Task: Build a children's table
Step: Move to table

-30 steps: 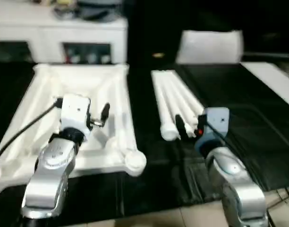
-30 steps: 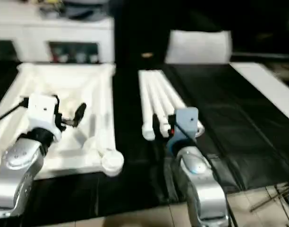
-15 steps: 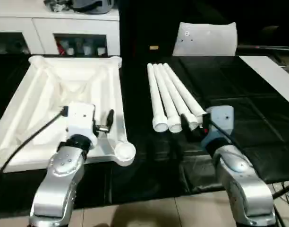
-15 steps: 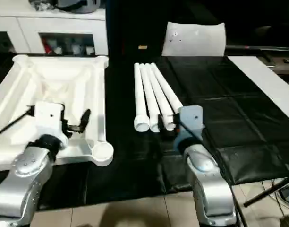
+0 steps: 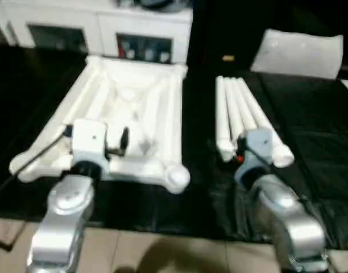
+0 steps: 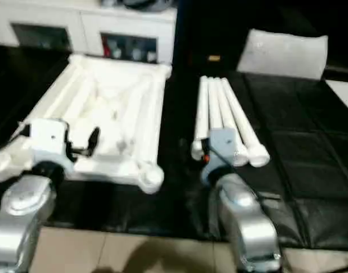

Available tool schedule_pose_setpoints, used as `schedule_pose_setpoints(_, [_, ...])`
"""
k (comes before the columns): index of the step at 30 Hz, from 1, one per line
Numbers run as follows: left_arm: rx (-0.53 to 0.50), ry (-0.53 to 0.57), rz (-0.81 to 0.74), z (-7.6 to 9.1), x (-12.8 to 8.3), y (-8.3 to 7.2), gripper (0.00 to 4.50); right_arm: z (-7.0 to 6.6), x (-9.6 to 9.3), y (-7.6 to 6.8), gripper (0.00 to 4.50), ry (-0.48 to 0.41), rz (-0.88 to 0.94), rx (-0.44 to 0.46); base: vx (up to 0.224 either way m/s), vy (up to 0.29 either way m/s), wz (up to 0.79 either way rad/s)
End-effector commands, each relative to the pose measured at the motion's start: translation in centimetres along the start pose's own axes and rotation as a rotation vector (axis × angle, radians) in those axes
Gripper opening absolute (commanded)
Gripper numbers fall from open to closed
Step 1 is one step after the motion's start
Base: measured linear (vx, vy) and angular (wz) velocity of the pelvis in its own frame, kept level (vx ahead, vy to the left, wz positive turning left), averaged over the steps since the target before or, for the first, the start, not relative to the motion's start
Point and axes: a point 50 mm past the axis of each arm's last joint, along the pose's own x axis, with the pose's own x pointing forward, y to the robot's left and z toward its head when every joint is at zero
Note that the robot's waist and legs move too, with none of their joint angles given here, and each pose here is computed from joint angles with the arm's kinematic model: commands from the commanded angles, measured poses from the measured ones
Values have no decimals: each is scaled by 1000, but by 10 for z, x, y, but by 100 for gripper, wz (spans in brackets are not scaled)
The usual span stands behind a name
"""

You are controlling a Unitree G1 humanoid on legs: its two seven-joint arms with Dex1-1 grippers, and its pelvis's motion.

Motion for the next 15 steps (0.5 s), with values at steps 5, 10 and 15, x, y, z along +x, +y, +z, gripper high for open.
schedule_pose_setpoints(5, [-26,-9,-48,2,4,-7,446,2,-7,-12,450,-18,-78,-4,-58,-85,-5])
schedule_pose_setpoints(10, [-45,24,-83,-3,6,-8,446,5,-6,-11,450,-16,-57,-32,-98,-83,-4])
schedule_pose_setpoints(15, [-69,19,-89,-1,6,-7,446,6,-5,-12,450,-25,-50,-47,-38,14,0])
